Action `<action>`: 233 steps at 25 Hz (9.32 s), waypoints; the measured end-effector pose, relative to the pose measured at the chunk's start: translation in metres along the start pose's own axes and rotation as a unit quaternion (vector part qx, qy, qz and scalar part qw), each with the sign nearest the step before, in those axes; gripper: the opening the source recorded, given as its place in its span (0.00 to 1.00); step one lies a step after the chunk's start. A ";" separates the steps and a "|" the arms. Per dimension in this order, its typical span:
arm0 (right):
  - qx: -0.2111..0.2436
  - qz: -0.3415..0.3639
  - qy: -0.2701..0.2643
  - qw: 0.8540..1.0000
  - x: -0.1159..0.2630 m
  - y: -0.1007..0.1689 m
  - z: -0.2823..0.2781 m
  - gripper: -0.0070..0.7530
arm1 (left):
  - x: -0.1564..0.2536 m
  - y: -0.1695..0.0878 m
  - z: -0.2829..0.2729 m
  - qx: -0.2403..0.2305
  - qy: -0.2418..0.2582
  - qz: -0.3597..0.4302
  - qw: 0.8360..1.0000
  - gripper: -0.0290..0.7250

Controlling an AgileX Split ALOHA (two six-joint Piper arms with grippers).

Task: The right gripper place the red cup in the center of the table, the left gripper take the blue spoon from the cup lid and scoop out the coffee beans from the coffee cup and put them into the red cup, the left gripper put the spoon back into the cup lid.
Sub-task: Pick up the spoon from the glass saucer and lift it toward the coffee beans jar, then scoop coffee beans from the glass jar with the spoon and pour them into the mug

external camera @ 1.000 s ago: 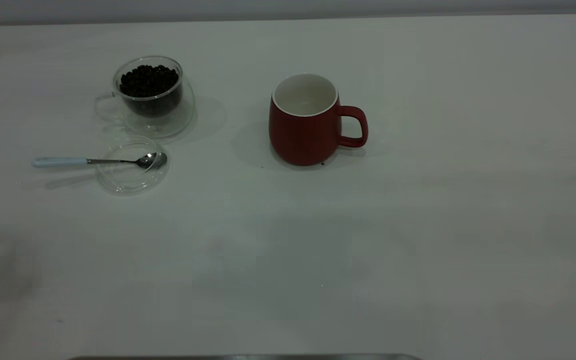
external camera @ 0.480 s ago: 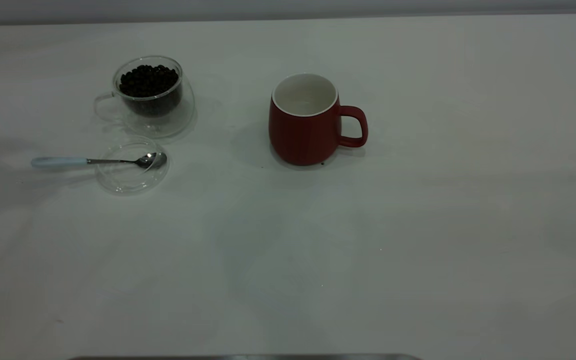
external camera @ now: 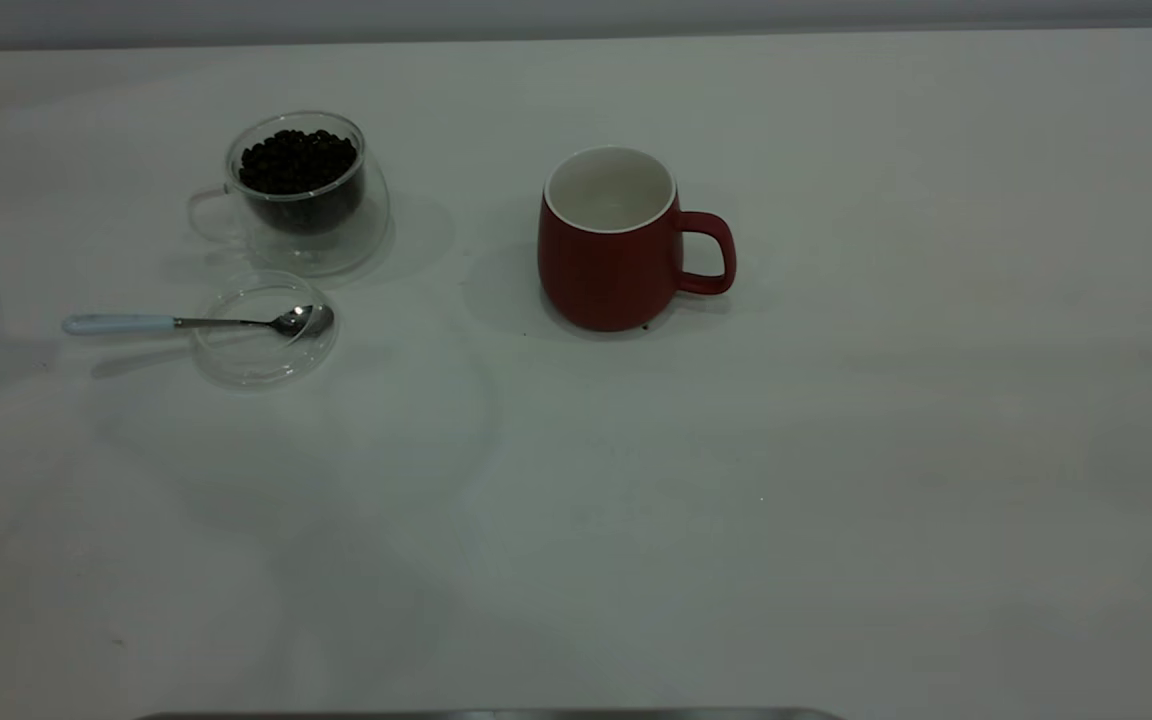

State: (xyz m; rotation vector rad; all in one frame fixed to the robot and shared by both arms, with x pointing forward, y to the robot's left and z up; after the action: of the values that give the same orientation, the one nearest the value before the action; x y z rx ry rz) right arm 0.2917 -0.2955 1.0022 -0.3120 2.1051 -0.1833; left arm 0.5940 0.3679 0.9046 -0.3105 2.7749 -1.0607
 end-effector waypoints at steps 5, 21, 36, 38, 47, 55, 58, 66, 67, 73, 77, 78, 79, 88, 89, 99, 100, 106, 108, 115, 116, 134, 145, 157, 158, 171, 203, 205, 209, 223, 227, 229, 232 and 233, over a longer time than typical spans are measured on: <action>0.000 0.000 0.000 1.000 0.000 0.000 0.000 0.78 | -0.002 0.036 0.035 0.001 0.024 -0.010 1.000 0.79; 0.000 0.000 0.000 1.000 0.000 0.000 0.000 0.78 | 0.010 0.108 0.125 0.068 0.049 -0.106 0.991 0.79; 0.000 0.000 0.000 1.000 0.000 0.000 0.000 0.78 | 0.017 0.114 0.168 0.180 0.029 -0.133 0.974 0.79; 0.000 0.000 0.000 1.000 0.000 0.000 0.000 0.78 | 0.020 0.112 0.172 0.186 0.034 -0.125 0.974 0.79; 0.000 0.000 0.000 1.000 0.000 0.000 0.000 0.78 | 0.017 0.104 0.176 0.202 0.020 -0.081 0.976 0.79; 0.000 0.000 0.000 1.000 0.000 0.000 0.000 0.78 | 0.014 0.102 0.176 0.207 0.011 -0.060 0.976 0.78; 0.000 0.000 0.000 1.000 0.000 0.000 0.000 0.78 | 0.014 0.102 0.175 0.208 0.012 -0.066 0.976 0.72; 0.000 0.000 0.000 1.000 0.000 0.000 0.000 0.78 | 0.014 0.102 0.175 0.208 0.018 -0.096 0.973 0.43; 0.000 0.000 0.000 1.000 0.000 0.000 0.000 0.78 | 0.014 0.102 0.175 0.208 0.019 -0.098 0.973 0.38; 0.000 0.000 0.000 1.000 0.000 0.000 0.000 0.78 | 0.014 0.102 0.175 0.207 0.021 -0.108 0.972 0.20; 0.000 0.000 0.000 1.000 0.000 0.000 0.000 0.78 | 0.013 0.102 0.175 0.207 0.024 -0.123 0.970 0.20; 0.000 0.000 0.000 1.000 0.000 0.000 0.000 0.78 | 0.012 0.102 0.174 0.206 0.024 -0.126 0.970 0.20; 0.000 0.000 0.000 1.000 0.000 0.000 0.000 0.78 | 0.012 0.102 0.173 0.203 0.027 -0.128 0.970 0.20; 0.000 0.000 0.000 1.000 0.000 0.000 0.000 0.78 | -0.009 0.106 0.136 0.144 0.068 -0.108 0.981 0.20; 0.000 0.000 0.000 1.000 0.000 0.000 0.000 0.78 | -0.012 0.106 0.132 0.138 0.068 -0.104 0.983 0.20; 0.000 0.000 0.001 1.000 0.000 0.000 0.000 0.78 | -0.046 0.085 0.096 0.114 0.031 -0.086 0.989 0.20; 0.000 0.001 0.001 1.000 0.000 0.000 0.000 0.78 | -0.046 0.085 0.095 0.113 0.031 -0.091 0.989 0.20; 0.000 0.001 0.001 1.000 0.000 0.000 0.000 0.78 | -0.048 0.074 0.093 0.107 0.037 -0.103 0.988 0.20; 0.000 0.001 0.001 1.000 0.000 0.000 0.000 0.78 | -0.050 0.066 0.093 0.106 0.039 -0.095 0.989 0.20; 0.000 0.000 0.001 1.000 0.000 0.000 0.000 0.78 | -0.059 0.025 0.098 0.098 0.049 -0.051 0.993 0.20; 0.000 0.000 0.001 1.000 0.000 0.000 0.000 0.78 | -0.061 0.018 0.098 0.097 0.048 -0.044 0.993 0.20; 0.000 0.000 0.001 1.000 0.000 0.000 0.000 0.78 | -0.065 -0.027 0.128 0.108 0.053 0.246 0.962 0.20; 0.000 0.000 0.001 1.000 0.000 0.000 0.000 0.78 | -0.078 -0.020 0.128 0.080 0.017 0.280 0.956 0.20; 0.000 0.000 0.001 1.000 0.000 0.000 0.000 0.78 | -0.086 0.004 0.148 0.068 -0.005 0.256 0.964 0.20; 0.000 0.000 0.001 1.000 0.000 0.000 0.000 0.78 | -0.086 0.003 0.150 0.073 -0.006 0.244 0.967 0.20; 0.000 0.000 0.001 1.000 0.000 0.000 0.000 0.78 | -0.086 0.005 0.154 0.081 0.013 -0.022 0.996 0.20; 0.000 0.001 0.001 1.000 0.000 0.000 0.000 0.78 | -0.099 0.017 0.104 0.191 -0.025 -0.096 0.977 0.20; 0.000 0.001 0.001 1.000 0.000 0.000 0.000 0.78 | -0.099 0.017 0.103 0.191 -0.025 -0.102 0.976 0.20; 0.000 0.000 0.001 1.000 0.000 0.000 0.000 0.78 | -0.098 0.011 0.108 0.194 -0.016 -0.119 0.974 0.20; 0.000 0.001 0.001 1.000 0.000 0.000 0.000 0.78 | -0.079 -0.062 0.143 0.185 0.047 -0.053 0.980 0.20; 0.000 0.001 0.001 1.000 0.000 0.000 0.000 0.78 | -0.067 -0.084 0.162 0.184 0.074 -0.033 0.980 0.20; 0.000 0.001 0.001 1.000 0.000 0.000 0.000 0.78 | -0.060 -0.095 0.172 0.184 0.088 -0.022 0.979 0.20; 0.000 0.001 0.001 1.000 0.000 0.000 0.000 0.78 | -0.050 -0.110 0.185 0.184 0.106 -0.005 0.977 0.20; 0.000 0.001 0.001 1.000 0.000 0.000 0.000 0.78 | -0.047 -0.114 0.188 0.184 0.111 0.003 0.977 0.20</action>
State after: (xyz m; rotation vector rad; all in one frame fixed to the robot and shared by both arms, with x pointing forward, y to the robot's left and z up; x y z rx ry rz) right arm 0.2917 -0.2955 1.0018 -0.3110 2.1064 -0.1825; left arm 0.6955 0.1758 0.8462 -0.1429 2.6765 -1.6659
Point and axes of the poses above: a point on each arm's last joint axis where the gripper is mounted, z pointing out along that axis toward the gripper, y along the wrist's bending axis when the last joint is at zero, x = y × z, the point moved 7 cm from there along z, pointing out along that axis toward the gripper, and after that the axes turned 12 degrees about -z, right-handed, at the moved point
